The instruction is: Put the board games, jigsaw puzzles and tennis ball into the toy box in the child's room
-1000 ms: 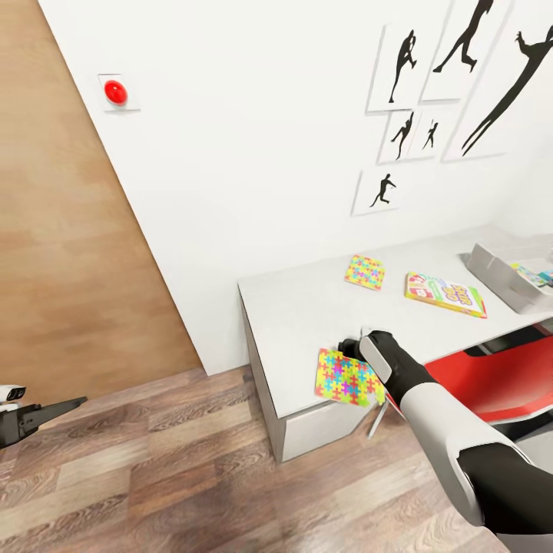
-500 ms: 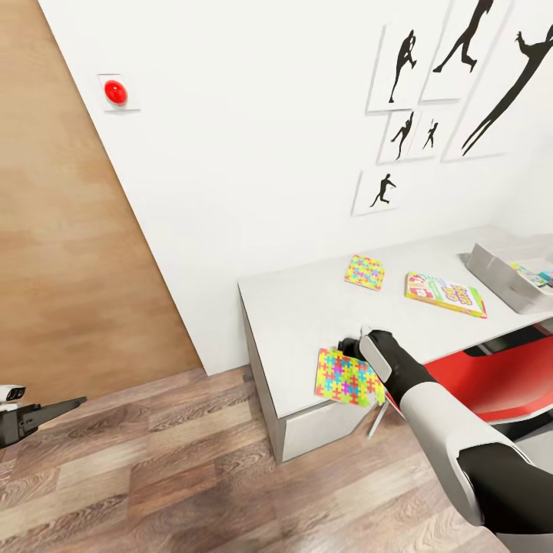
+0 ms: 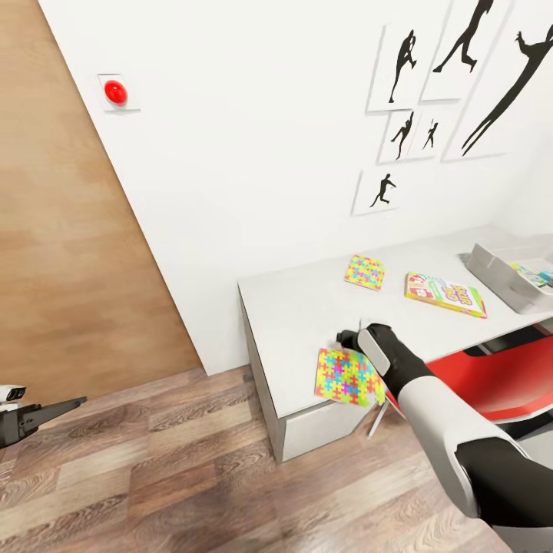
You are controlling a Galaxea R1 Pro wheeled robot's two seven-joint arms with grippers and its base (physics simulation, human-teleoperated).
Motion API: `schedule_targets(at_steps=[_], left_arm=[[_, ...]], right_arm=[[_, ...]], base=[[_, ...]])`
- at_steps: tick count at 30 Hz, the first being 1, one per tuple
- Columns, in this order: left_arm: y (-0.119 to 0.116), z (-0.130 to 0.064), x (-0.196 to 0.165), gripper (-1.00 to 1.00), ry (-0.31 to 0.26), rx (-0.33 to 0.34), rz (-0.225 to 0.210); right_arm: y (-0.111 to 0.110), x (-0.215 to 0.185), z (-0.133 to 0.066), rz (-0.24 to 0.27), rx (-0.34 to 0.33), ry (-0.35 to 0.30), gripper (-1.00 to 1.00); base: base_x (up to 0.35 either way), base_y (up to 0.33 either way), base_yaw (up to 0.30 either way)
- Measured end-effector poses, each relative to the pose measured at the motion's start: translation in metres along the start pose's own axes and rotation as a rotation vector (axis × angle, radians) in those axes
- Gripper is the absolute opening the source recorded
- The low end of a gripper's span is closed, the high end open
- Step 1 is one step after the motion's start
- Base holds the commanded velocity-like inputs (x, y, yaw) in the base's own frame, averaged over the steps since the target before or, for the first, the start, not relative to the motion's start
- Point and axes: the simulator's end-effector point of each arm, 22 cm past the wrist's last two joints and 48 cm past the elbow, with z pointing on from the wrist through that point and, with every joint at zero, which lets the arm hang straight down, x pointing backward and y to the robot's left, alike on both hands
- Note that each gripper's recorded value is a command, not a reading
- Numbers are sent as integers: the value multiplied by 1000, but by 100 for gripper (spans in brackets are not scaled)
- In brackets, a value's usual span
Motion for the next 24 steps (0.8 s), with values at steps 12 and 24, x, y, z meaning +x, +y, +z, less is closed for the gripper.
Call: schedule_targets(at_steps=[12, 24], left_arm=[[0, 0, 0, 100, 0, 0, -1], [0, -1, 0, 100, -1, -1, 0]], right_arm=[[10, -36, -10, 12, -13, -64, 100], [19, -70, -24, 18, -38, -118, 100]], base=[[0, 0, 0], [0, 0, 0]])
